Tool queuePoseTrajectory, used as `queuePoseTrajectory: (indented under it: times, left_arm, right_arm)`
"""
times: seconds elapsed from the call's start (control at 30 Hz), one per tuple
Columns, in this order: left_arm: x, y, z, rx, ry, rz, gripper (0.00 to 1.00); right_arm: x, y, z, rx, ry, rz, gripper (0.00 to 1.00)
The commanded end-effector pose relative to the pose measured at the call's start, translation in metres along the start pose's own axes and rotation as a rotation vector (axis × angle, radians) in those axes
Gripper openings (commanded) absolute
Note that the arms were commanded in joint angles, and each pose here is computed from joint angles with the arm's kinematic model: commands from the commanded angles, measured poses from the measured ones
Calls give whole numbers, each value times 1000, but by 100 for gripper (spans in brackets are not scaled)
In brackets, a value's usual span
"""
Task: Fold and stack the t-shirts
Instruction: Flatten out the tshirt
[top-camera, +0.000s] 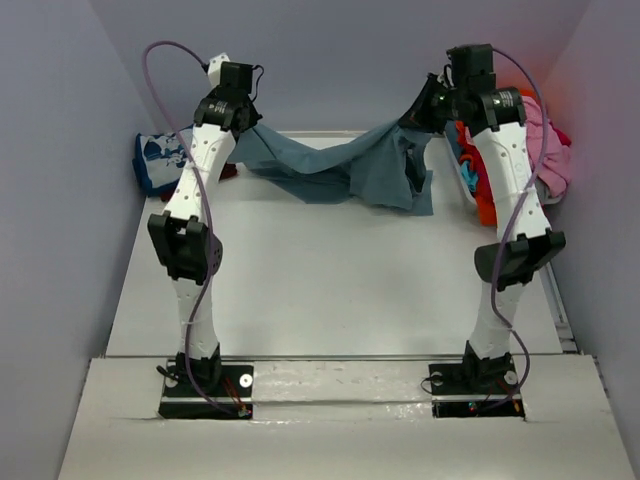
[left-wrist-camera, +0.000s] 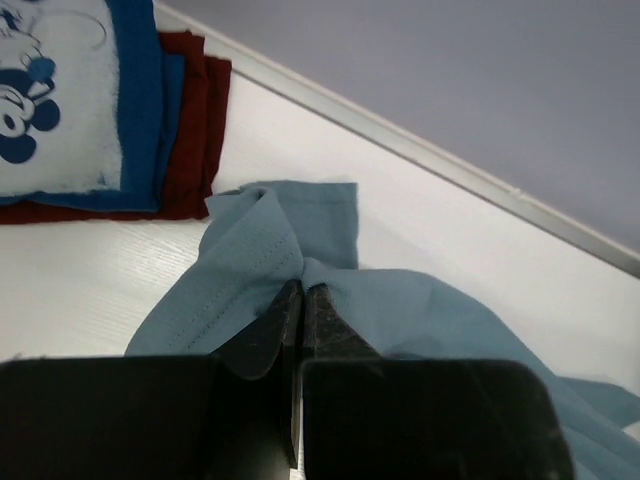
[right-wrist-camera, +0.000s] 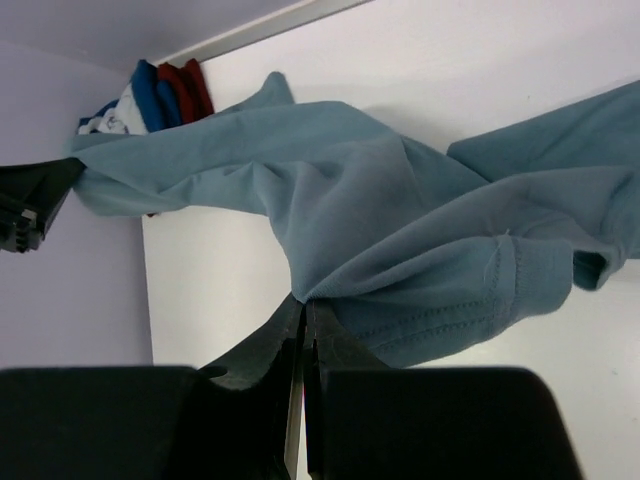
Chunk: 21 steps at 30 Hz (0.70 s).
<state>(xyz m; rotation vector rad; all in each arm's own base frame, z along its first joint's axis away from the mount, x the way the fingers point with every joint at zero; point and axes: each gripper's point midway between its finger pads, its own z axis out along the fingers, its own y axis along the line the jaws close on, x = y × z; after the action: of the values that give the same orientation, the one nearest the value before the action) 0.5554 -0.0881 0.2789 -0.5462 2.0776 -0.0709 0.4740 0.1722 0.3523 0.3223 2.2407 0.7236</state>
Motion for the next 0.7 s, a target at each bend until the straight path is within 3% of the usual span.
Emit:
queuePoseTrajectory:
  times: [0.0, 0.03, 0.1, 0.43, 0.53, 0.6, 0.67]
  left_arm:
    - [-69, 0, -94, 47, -208, -43, 6]
    - [-65, 1, -90, 41, -199, -38, 6]
    - [-82, 2, -129, 56, -283, -56, 6]
    - [-80, 29, -200, 33, -409, -72, 6]
    - [-82, 31, -198, 21, -437, -81, 6]
    - [-87, 25, -194, 21, -433, -72, 6]
    - [-75, 20, -156, -14, -359, -35, 6]
  right_arm:
    - [-23, 40, -104, -99, -194, -84, 7]
    - [-24, 35, -101, -79, -199, -80, 7]
    - [-32, 51, -144, -99, -312, -107, 7]
    - [-26, 57, -221, -108, -464, -131, 7]
    - [-30, 49, -223, -67, -498, -143, 7]
    - [-34, 44, -197, -29, -461, -155, 7]
    - [-33, 40, -169, -5, -399, -173, 7]
